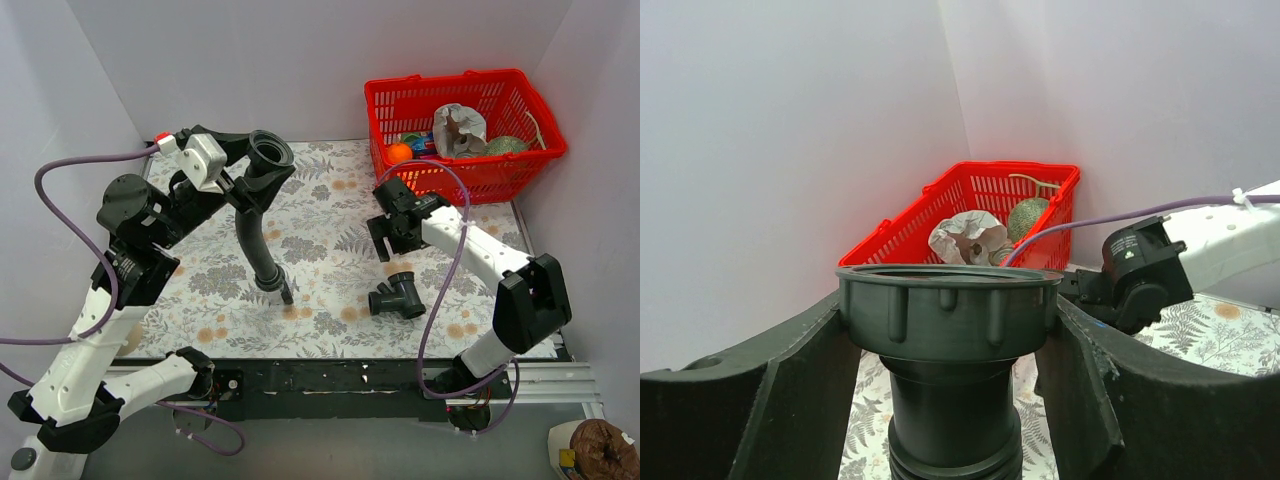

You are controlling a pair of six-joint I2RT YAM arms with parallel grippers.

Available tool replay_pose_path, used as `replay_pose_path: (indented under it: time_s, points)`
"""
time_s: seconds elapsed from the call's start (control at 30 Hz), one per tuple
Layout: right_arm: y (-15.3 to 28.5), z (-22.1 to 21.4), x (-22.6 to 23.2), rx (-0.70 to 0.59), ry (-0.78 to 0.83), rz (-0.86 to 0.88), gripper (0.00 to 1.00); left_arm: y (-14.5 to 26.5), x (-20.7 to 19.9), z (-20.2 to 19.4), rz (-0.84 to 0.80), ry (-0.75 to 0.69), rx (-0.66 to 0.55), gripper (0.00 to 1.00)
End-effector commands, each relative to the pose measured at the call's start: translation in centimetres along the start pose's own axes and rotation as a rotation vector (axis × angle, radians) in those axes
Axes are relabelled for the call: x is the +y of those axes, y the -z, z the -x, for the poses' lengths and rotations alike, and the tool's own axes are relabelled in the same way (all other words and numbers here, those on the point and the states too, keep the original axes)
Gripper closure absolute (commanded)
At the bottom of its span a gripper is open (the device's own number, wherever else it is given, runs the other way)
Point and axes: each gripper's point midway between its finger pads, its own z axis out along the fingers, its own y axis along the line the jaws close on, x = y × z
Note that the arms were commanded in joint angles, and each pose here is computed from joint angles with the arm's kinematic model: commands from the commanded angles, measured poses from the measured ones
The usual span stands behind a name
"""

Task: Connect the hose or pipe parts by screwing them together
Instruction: Pick up the adaptor from the center of the board.

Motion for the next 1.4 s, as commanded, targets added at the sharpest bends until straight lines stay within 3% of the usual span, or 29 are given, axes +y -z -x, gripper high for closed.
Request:
replay_pose_path:
  time_s: [0.0,0.23,0.5,0.6,0.73,0.9,1.0,1.1,1.3,1.37]
  points:
    - [1.8,-2.0,-0.4,0.033,-0.107,-0.002,0.03,1.0,0.0,3.4,0.002,-0.036,-0.087,0.83]
    - [2.1,-4.8,1.2,0.025,-0.144,0.113,0.02,1.0,-0.1,3.6,-0.005,-0.037,-0.09,0.83]
    - [-0.8,-8.3,2.1,0.137,-0.137,0.132,0.02,1.4,-0.2,4.0,-0.004,-0.031,-0.101,0.83]
    - [-2.1,-9.5,2.2,0.174,-0.146,0.134,0.05,1.5,-0.3,4.2,-0.005,-0.029,-0.104,0.83]
    - [-3.5,-10.9,2.7,0.216,-0.15,0.151,0.21,1.8,-0.4,4.5,-0.008,-0.031,-0.108,0.8]
    - [-4.3,-12.4,2.9,0.262,-0.166,0.15,0.26,1.8,-0.3,4.5,-0.005,-0.04,-0.099,0.8]
    - [-4.3,-12.1,3.0,0.245,-0.189,0.158,0.47,1.8,-0.2,4.3,-0.003,-0.044,-0.093,0.8]
    - [-4.2,-11.1,3.2,0.222,-0.222,0.171,0.98,1.8,-0.3,4.1,-0.006,-0.043,-0.091,0.8]
    - [-2.9,-6.4,3.8,0.135,-0.25,0.228,0.99,1.9,-0.3,4.1,-0.005,-0.047,-0.089,0.8]
    - [-0.7,-2.3,3.8,0.037,-0.254,0.258,0.99,1.9,-0.5,3.7,-0.016,-0.045,-0.083,0.79]
